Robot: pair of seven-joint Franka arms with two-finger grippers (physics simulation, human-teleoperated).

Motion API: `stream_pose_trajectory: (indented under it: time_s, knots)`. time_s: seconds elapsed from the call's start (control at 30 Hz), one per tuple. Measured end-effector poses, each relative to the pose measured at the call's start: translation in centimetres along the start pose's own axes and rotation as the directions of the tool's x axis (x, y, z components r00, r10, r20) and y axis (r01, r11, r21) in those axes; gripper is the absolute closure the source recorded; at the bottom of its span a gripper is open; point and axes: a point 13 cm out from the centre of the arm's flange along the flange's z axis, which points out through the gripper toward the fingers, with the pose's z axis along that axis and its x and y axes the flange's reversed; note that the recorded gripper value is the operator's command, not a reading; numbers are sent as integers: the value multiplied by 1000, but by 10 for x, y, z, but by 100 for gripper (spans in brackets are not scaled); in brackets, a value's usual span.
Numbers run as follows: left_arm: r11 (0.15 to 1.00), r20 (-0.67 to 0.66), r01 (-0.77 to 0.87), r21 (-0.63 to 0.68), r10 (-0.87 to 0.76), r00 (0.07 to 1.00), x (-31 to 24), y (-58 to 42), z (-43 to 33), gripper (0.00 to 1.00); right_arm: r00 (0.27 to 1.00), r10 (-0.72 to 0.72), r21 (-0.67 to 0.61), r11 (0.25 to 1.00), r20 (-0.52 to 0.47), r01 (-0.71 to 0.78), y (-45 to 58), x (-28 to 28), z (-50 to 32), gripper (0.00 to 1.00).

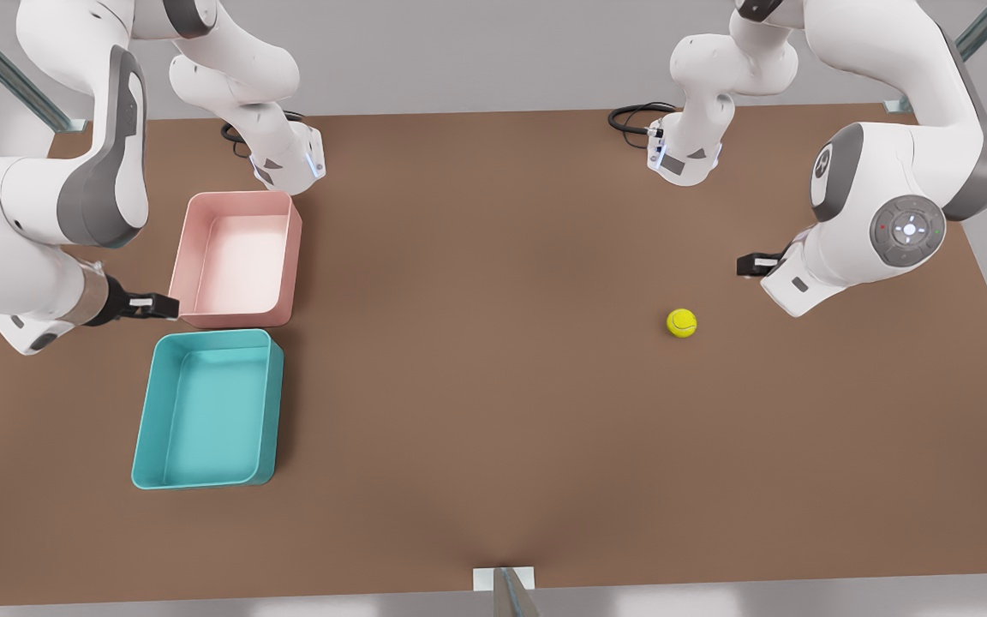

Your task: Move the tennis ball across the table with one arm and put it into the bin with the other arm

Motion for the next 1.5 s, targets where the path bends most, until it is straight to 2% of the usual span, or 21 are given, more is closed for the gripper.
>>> stream_pose_trajectory:
  time_s: [0.03,0.07,0.1,0.17,0.27,0.37,0.43,0.53,0.63,0.77,0.9,1.07,1.2,1.5]
  knots:
    - [1000,2,-1,0,1,1000,0,0,0,0,1000,1,-1,1000,2,-1,0,-1,0,0]
    - [1000,2,-1,0,1,1000,-1,0,0,30,1000,2,0,1000,3,-2,-1,-2,1,0]
    - [1000,-1,-3,-1,3,1000,-1,0,2,78,1000,5,0,1000,3,-5,-2,-3,2,0]
    - [1000,-21,-28,-6,28,999,-3,1,17,79,1000,13,0,1000,1,-13,-7,-4,5,0]
    - [995,-72,-101,-3,100,992,-15,27,80,79,1000,15,1,1000,-4,-15,-8,-4,8,0]
    - [965,-125,-263,19,263,957,-20,42,173,79,1000,14,-1,1000,-8,-14,-7,-4,11,0]
    - [917,-100,-398,25,398,912,-29,39,205,79,1000,14,-1,1000,-10,-14,-7,-4,12,0]
    - [803,-101,-594,50,595,797,-32,33,262,79,1000,13,-12,1000,-7,-13,-8,18,8,0]
    - [652,-74,-757,40,758,648,-42,27,303,79,1000,19,-16,1000,3,-19,-12,26,3,0]
    - [443,-45,-896,7,896,442,-50,33,343,79,1000,16,-16,1000,2,-16,-11,26,6,0]
    - [255,-33,-966,-30,966,256,-59,24,356,79,1000,15,-16,1000,-2,-15,-10,24,9,0]
    - [115,-35,-993,-31,993,116,-53,20,370,79,1000,17,-20,1000,-6,-17,-11,23,11,0]
    - [49,-33,-998,-35,998,50,-52,17,376,79,1000,25,-26,999,-11,-25,-16,22,14,0]
    - [-25,2,-995,-97,1000,-26,-65,3,381,79,1000,18,-31,999,-16,-19,-14,22,17,0]
